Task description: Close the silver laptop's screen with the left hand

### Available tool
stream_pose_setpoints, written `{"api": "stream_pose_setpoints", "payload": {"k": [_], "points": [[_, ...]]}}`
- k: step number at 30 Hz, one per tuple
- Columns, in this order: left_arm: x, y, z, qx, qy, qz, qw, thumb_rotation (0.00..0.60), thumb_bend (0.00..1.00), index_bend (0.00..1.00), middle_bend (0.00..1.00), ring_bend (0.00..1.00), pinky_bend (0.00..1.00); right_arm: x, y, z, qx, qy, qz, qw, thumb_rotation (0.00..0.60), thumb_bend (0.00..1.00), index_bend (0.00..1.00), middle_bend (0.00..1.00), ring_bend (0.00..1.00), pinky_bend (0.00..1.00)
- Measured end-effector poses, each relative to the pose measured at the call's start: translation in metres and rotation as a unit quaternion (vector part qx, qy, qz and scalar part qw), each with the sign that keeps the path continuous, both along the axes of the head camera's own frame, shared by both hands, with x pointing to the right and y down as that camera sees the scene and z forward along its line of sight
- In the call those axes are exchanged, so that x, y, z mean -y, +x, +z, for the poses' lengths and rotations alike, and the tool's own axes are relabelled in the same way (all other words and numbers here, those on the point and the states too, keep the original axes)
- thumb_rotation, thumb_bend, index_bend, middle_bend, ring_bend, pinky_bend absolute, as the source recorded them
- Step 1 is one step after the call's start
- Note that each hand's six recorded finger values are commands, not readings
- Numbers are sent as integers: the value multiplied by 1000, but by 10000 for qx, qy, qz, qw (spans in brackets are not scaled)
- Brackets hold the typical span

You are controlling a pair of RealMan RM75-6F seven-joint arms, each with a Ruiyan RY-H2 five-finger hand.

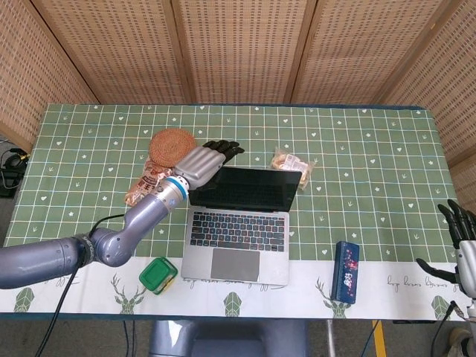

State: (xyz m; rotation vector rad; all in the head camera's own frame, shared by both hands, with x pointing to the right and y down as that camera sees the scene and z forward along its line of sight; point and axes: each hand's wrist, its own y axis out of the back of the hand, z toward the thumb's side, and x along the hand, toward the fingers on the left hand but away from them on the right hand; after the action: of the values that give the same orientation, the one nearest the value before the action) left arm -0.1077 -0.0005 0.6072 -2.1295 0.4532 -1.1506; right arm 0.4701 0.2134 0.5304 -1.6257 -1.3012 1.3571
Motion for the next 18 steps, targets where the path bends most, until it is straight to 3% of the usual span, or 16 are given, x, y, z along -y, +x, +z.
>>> {"api": "stream_pose_setpoints", "payload": {"k": [6, 9, 18], "points": [[-5, 8, 0, -27, -77, -8, 10000, 600, 1000, 324, 223, 215, 312, 0, 0, -2, 17, 21, -10, 10000, 600, 97, 0, 0, 0, 0], [-7, 10, 0, -50, -145, 4, 9999, 600, 1000, 376, 282, 259, 329, 0, 0, -2, 21, 33, -15, 10000, 600, 96, 0, 0, 0, 0], [-16, 13, -14, -276, -343, 79, 9990, 600, 1000, 394, 300, 270, 335, -1, -2, -3, 24, 52, -44, 10000, 600, 96, 0, 0, 0, 0]]}}
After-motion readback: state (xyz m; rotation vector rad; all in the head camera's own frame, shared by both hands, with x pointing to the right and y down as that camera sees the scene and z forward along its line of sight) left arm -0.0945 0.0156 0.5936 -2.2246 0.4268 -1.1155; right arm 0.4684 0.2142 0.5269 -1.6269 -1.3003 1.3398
